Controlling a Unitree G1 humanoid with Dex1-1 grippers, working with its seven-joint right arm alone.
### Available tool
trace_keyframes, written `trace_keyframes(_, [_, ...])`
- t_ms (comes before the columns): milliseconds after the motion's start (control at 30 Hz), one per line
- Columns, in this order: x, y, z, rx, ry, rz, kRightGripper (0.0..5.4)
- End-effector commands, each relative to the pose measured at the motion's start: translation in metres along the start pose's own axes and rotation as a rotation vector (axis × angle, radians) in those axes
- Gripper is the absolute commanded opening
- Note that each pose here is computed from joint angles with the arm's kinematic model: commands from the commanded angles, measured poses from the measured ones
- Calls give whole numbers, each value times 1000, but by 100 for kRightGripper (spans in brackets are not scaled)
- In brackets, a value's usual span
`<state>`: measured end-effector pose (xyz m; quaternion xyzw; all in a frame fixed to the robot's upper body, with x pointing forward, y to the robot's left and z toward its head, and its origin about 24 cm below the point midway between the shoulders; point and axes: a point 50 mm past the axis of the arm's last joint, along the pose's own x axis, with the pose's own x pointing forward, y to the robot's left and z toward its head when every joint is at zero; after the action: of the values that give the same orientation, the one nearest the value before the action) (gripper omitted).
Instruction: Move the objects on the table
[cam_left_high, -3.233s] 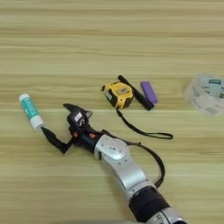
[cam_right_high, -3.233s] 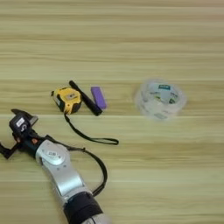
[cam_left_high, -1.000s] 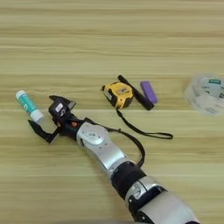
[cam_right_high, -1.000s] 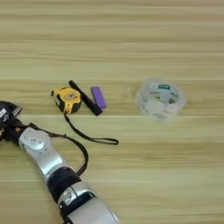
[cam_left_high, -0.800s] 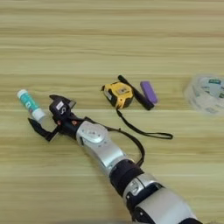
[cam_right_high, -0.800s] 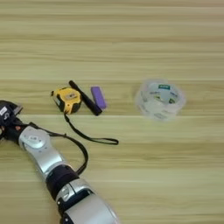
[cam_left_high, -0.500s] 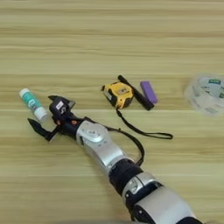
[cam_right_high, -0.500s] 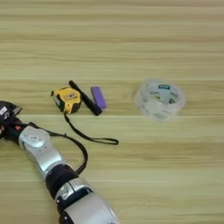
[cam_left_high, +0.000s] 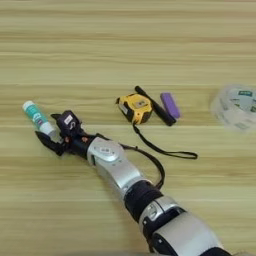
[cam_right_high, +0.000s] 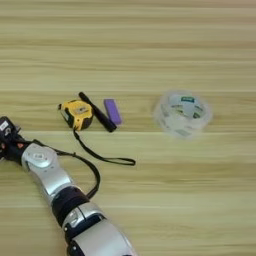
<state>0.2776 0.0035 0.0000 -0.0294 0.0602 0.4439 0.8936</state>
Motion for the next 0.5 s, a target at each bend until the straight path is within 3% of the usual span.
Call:
trace_keyframes(33, [14, 14, 21, 17, -88, 8, 297])
trace_keyframes(367, [16, 12, 24, 6, -92, -14, 175])
trace_keyframes(500, [16, 12, 25, -4, -96, -20, 171])
